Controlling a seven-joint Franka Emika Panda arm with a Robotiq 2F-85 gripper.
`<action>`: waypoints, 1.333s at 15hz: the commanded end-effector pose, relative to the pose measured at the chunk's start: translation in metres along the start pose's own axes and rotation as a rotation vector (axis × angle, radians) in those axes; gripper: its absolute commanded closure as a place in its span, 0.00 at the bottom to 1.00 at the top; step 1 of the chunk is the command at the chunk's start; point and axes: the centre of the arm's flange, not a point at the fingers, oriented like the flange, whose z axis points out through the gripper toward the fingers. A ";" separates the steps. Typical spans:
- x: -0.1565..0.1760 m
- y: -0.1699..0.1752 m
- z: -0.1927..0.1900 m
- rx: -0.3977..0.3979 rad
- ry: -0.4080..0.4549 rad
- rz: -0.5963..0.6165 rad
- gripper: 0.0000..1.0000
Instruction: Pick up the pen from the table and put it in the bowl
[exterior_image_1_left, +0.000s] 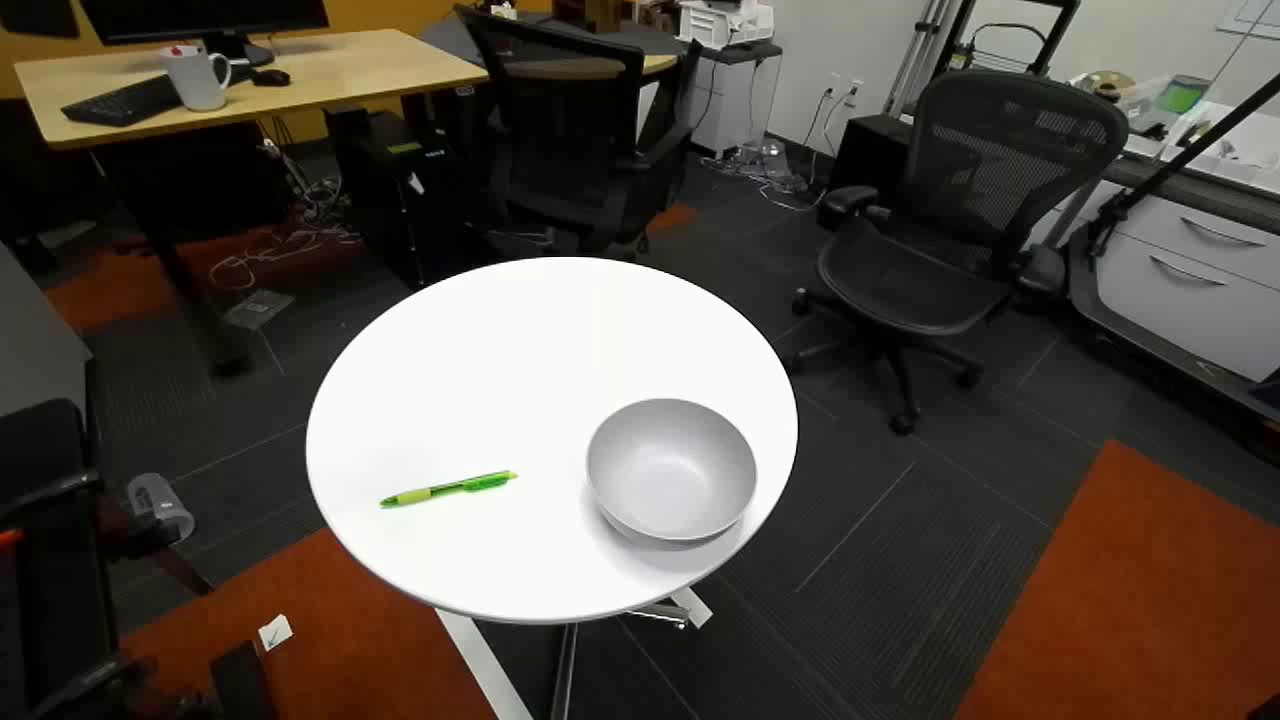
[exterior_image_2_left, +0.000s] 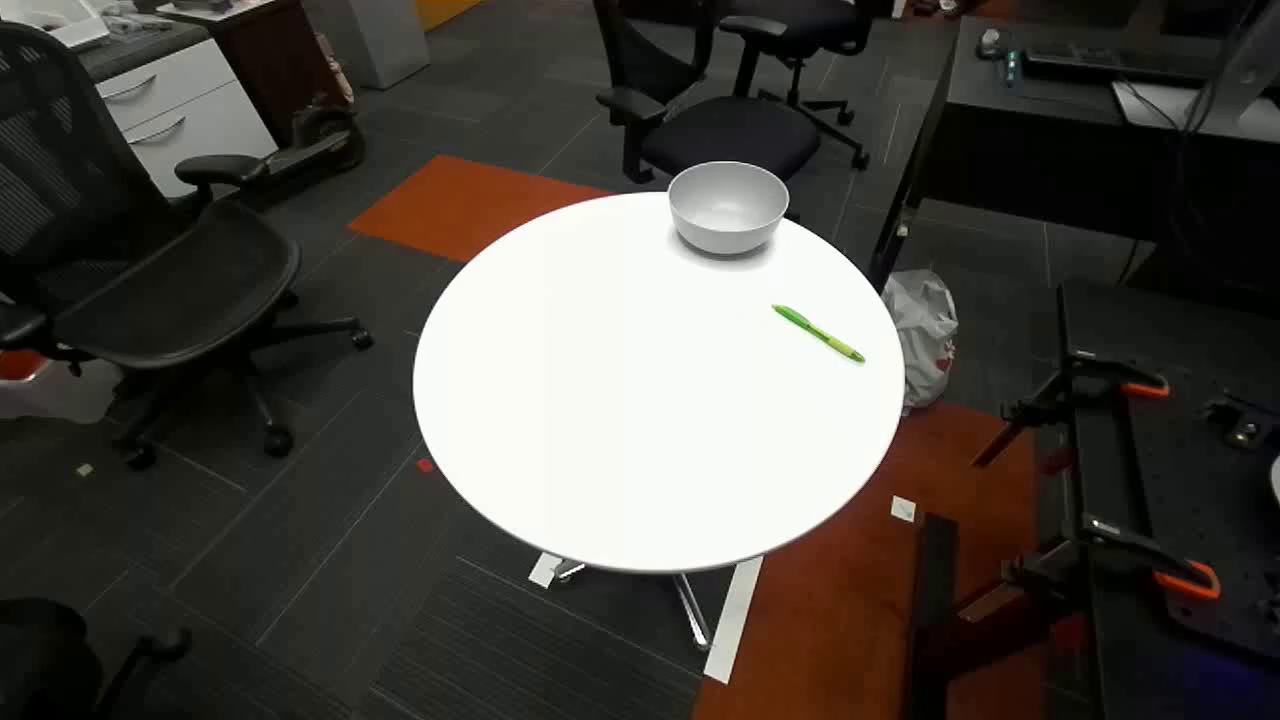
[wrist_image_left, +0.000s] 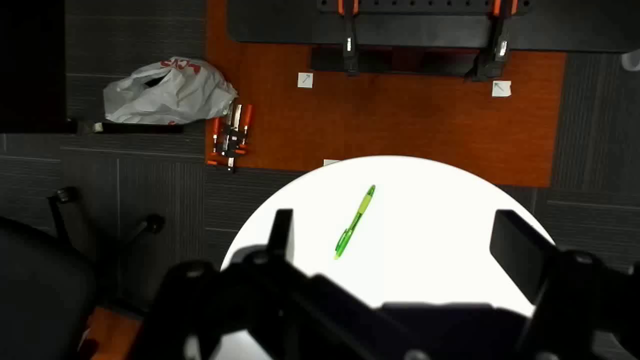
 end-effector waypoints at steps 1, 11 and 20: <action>0.000 0.000 0.000 0.000 0.000 0.000 0.00; 0.000 -0.027 0.029 0.029 0.029 0.090 0.00; 0.005 -0.062 0.123 0.055 0.157 0.363 0.00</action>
